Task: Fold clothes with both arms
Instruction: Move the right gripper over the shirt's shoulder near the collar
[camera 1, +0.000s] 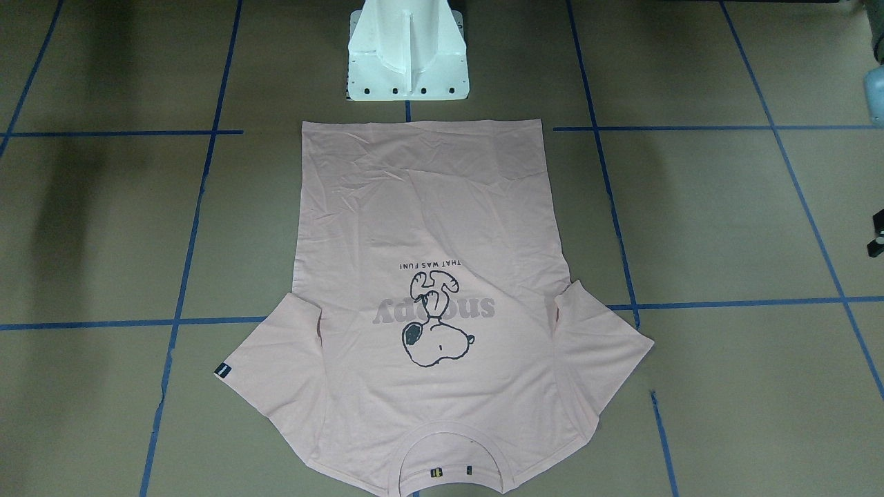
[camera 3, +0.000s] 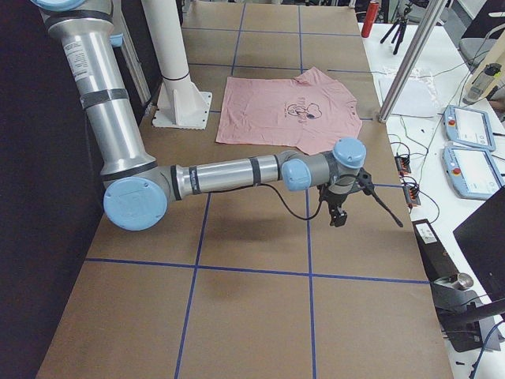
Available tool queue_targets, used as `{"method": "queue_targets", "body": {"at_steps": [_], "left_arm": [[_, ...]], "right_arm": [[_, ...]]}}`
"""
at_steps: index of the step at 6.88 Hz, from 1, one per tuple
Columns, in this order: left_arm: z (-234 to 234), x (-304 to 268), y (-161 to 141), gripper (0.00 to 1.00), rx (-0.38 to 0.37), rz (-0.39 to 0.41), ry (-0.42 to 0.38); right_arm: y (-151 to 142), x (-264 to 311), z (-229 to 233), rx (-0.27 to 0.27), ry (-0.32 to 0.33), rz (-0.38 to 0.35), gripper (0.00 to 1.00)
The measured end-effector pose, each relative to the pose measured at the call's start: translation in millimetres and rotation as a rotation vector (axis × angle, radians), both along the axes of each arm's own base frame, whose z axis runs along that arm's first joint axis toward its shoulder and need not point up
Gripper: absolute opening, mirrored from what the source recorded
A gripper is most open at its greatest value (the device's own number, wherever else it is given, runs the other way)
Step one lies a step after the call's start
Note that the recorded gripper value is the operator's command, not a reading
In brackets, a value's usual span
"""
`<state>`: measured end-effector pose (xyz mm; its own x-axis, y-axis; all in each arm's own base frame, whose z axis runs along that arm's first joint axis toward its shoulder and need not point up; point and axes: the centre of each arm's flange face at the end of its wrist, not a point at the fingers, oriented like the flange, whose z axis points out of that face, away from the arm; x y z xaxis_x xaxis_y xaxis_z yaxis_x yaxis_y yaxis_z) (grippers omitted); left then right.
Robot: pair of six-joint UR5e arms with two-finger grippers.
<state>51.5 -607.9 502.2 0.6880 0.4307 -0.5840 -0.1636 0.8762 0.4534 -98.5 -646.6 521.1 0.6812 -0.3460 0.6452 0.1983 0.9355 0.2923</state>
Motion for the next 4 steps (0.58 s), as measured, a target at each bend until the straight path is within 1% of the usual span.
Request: {"method": "queue_targets", "body": {"at_steps": [1,2,3,4], "left_arm": [[-8.9,17.2,-7.2,1.00,0.042,-0.006,0.025],[-19.4,26.8,-15.6,1.00,0.053,-0.030,0.050],[-22.8,35.5,-24.3,1.00,0.027,-0.057,0.068],[-25.7,46.0,-33.2,1.00,-0.013,-0.087,0.085]], "right_arm": [[-23.9,-45.3,-23.6,0.037,0.044,0.020,1.00],[-36.4,-92.2,-39.2,0.034,0.048,0.064,1.00],[-40.4,-137.9,-55.7,-0.001,0.010,0.131,1.00],[-39.2,-176.3,-71.2,-0.057,-0.042,0.204,1.00]]}}
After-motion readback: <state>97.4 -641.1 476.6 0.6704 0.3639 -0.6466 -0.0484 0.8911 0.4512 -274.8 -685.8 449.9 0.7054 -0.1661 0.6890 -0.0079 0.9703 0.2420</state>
